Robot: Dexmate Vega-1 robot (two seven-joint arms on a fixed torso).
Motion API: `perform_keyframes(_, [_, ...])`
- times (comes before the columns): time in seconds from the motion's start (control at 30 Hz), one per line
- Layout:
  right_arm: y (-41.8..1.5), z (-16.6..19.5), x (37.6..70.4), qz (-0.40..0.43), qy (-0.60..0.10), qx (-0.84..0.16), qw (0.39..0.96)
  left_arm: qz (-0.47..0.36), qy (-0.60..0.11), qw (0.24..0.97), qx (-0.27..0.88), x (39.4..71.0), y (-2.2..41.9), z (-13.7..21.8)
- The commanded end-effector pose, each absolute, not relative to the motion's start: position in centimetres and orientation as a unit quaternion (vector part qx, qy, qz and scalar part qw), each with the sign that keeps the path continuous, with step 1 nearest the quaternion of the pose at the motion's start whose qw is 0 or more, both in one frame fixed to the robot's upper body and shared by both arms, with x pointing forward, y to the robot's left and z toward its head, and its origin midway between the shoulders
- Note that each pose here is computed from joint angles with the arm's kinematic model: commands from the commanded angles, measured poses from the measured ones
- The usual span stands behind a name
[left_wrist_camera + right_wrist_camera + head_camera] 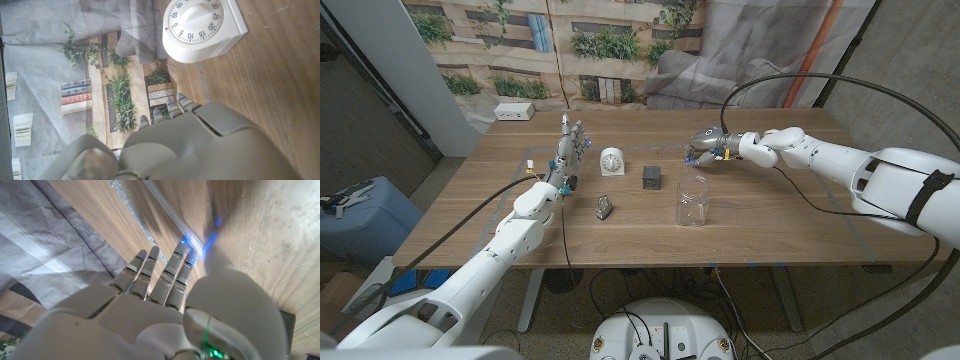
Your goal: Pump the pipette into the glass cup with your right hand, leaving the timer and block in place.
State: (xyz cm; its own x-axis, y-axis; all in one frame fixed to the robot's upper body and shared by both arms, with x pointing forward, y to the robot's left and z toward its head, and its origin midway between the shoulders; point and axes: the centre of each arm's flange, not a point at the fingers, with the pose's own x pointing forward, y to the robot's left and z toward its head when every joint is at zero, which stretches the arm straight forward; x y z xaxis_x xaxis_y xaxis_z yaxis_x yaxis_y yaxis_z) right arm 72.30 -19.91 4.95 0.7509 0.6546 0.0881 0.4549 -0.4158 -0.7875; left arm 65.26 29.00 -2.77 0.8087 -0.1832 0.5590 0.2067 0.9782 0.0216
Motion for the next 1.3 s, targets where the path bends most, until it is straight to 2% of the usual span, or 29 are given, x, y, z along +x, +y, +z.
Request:
perform_keyframes(0.03, [-19.79, 4.84, 72.20, 0.108, -0.351, -0.830, 0.420, -0.105, -0.291, 0.951, -0.020, 65.27, 29.02, -2.77])
perform_keyframes(0.7, [-19.79, 4.68, 72.11, 0.101, -0.363, -0.827, 0.416, -0.102, -0.292, 0.951, -0.021, 65.27, 29.01, -2.77])
perform_keyframes(1.3, [-20.09, 5.08, 71.76, 0.093, -0.362, -0.817, 0.440, -0.102, -0.292, 0.951, -0.021, 65.27, 29.00, -2.76])
